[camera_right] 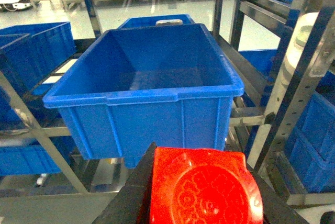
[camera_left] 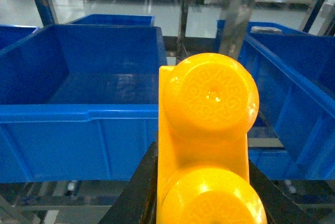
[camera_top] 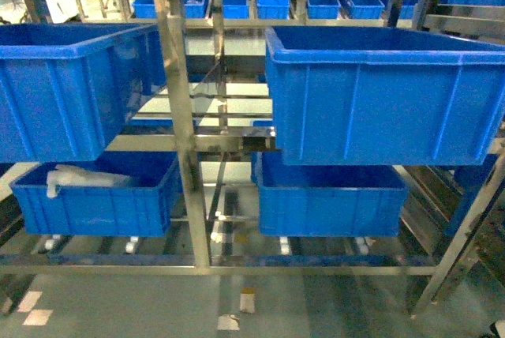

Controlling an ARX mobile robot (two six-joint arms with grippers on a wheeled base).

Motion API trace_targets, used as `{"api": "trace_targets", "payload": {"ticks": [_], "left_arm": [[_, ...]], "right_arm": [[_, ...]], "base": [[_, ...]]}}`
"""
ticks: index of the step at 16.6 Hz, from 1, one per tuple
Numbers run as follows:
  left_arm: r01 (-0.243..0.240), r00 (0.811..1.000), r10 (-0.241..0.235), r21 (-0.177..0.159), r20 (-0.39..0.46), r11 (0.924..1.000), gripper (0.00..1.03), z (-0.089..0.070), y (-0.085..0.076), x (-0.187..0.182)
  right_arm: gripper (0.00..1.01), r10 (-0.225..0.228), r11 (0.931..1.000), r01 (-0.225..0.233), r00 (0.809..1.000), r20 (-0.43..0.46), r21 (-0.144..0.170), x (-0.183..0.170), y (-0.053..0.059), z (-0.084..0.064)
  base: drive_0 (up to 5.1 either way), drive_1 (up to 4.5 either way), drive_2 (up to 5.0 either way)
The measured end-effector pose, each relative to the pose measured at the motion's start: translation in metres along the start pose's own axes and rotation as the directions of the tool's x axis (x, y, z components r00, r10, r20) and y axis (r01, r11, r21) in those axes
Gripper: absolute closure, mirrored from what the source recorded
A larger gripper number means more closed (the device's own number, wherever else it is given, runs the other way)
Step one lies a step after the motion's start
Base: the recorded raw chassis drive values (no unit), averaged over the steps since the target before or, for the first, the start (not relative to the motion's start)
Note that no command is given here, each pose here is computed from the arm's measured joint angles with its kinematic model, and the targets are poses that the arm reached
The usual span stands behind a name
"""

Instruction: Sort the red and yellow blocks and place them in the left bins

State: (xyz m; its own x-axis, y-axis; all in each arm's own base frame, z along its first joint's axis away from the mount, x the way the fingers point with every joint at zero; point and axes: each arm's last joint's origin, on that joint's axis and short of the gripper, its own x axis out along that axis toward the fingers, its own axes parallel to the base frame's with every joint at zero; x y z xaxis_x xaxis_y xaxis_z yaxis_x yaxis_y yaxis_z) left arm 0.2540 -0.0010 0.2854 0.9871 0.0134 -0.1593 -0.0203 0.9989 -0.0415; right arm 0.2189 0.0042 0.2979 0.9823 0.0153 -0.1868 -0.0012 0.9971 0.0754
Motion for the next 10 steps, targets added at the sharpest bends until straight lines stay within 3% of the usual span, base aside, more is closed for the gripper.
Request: {"api": "trace_targets", "payload": {"ticks": [5,10], "left_arm": [[0.001,1.0,-0.001,0.0,0.002,1.0,0.77,0.0002,-0.0001,0.0],[-0.008,1.0,0.008,-0.001,0.004,1.0,0.77,0.0004,0.0009,0.0]], "right_arm": [[0.74,0.0,1.0,0.0,1.0,0.006,0.0,-0.0003,0.0001,0.0007],[0.74,0.008,1.0,-0.008,1.0,0.0,-0.001,-0.0002,0.0013,-0.0002]], "base": [[-5.0,2.47,2.5],[0.0,0.0,0.0]]}}
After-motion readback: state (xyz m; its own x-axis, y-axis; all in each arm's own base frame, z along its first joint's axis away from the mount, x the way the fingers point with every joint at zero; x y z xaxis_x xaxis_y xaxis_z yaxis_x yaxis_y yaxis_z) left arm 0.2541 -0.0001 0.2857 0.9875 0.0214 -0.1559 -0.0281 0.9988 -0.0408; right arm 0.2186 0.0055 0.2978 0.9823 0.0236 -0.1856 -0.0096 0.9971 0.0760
